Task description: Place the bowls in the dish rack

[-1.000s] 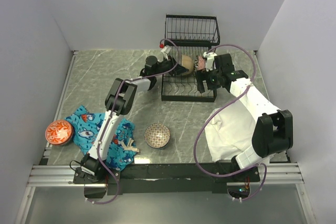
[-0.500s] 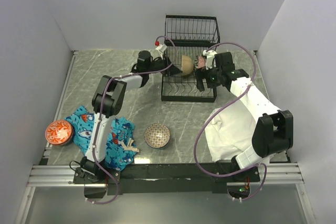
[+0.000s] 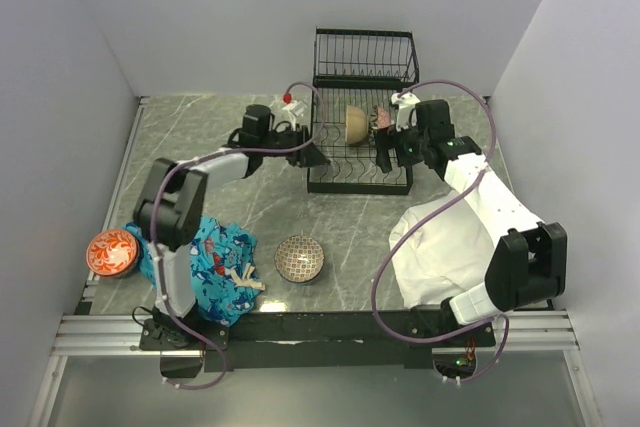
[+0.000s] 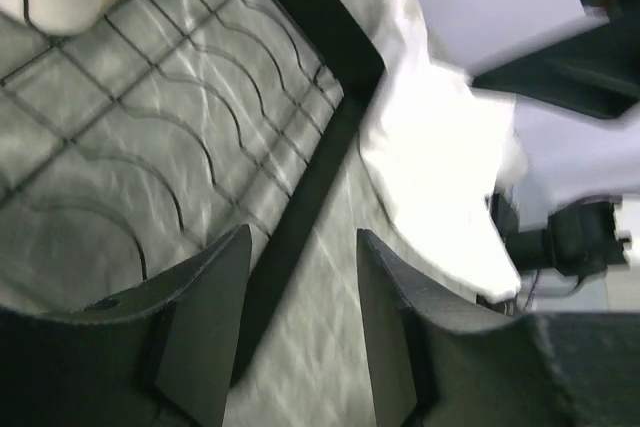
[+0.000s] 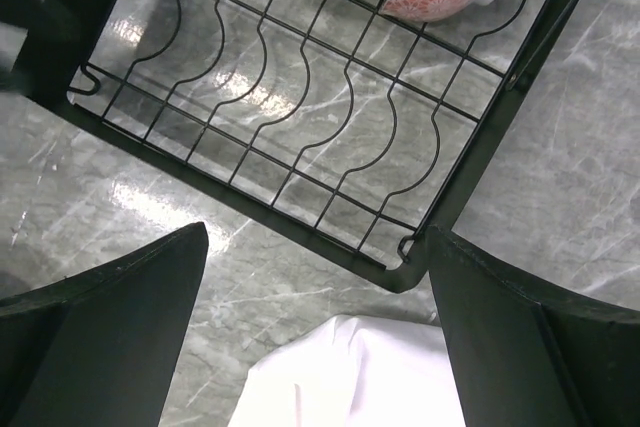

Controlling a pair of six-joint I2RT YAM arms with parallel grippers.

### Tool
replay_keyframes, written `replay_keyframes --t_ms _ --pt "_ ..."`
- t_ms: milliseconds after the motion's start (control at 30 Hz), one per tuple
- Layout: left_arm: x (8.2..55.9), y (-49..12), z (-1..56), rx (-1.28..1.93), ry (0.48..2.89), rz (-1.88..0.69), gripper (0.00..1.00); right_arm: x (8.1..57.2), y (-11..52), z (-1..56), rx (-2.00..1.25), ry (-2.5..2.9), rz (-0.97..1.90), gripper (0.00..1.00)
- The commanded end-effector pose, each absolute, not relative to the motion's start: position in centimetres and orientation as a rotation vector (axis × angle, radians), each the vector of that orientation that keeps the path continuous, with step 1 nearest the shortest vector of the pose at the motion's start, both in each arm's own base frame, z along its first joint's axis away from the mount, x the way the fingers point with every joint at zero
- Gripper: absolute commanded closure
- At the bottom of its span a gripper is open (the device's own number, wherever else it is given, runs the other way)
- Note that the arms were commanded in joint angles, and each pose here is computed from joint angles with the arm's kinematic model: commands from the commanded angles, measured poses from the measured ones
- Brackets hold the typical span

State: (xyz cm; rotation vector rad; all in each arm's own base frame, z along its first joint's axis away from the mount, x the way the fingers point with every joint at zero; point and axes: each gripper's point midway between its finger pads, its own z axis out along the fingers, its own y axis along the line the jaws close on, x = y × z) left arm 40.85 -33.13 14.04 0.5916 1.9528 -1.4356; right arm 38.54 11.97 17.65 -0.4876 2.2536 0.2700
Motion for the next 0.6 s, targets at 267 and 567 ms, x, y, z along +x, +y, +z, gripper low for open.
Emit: replay_keyframes --t_ms 267,567 --pt "33.8 -10.6 21.0 0.820 2.158 -0.573 0.48 38.8 13.3 20.9 -0.578 2.091 0.343 0.03" --pt "24.2 7.1 20.8 0.799 2.422 0.054 0.60 39.7 14.2 22.0 -0.639 2.026 0.369 0.03"
